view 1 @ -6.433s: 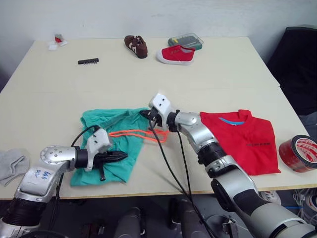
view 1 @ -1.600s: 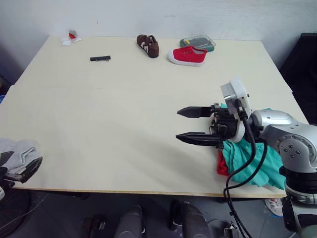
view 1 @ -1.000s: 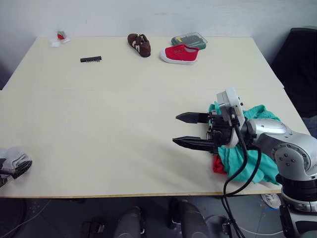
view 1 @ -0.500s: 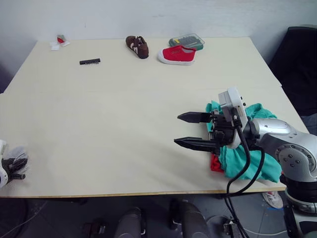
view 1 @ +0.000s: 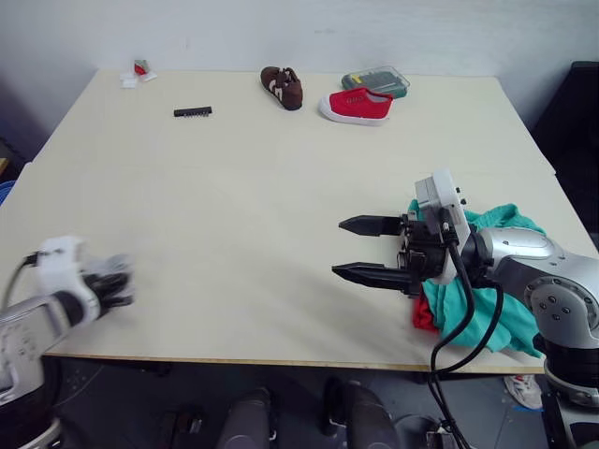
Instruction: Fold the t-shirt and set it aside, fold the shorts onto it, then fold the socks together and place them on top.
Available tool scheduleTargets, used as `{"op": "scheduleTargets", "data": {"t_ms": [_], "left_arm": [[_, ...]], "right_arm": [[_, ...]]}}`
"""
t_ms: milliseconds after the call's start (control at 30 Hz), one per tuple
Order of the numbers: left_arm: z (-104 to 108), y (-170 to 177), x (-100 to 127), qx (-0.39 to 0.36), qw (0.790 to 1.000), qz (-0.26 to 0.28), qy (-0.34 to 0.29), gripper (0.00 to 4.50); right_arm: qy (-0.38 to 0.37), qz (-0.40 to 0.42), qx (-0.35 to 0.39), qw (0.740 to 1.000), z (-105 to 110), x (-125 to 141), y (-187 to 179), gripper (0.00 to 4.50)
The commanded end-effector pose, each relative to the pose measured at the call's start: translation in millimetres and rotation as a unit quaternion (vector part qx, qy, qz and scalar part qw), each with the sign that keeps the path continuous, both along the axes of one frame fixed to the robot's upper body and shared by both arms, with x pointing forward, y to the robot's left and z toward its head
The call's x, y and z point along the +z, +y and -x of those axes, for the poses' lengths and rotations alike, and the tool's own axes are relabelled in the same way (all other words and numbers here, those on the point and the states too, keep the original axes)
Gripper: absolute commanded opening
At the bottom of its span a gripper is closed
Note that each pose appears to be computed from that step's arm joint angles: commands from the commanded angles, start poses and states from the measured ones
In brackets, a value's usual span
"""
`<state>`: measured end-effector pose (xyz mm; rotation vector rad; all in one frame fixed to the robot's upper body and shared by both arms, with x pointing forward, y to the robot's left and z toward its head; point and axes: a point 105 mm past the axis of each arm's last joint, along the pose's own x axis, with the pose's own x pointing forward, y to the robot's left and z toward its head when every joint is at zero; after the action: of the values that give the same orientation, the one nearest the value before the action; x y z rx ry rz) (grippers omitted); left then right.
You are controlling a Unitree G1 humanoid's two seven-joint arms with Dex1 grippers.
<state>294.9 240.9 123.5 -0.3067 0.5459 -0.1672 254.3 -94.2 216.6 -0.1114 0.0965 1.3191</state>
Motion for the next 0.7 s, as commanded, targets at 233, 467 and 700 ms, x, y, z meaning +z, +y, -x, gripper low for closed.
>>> {"op": "scheduleTargets", "data": {"t_ms": [233,467,700], "left_arm": [[-42.0,-103.5,10.5,-0.049,0.997,0.056,0.01,0.01],[-55.9,-159.5,18.9,-0.105,0.991,0.08,0.036,0.01],[-54.3,-180.8,43.3,-0.178,0.975,0.135,0.006,1.76]], "right_arm": [[-0.055,0.048,-0.032,0.997,-1.2,-14.6,-2.0,4.5],[-0.061,0.045,-0.046,0.996,-3.9,-16.5,-1.2,4.5],[-0.068,0.042,-0.063,0.995,-10.2,-14.3,-2.2,4.5]]}}
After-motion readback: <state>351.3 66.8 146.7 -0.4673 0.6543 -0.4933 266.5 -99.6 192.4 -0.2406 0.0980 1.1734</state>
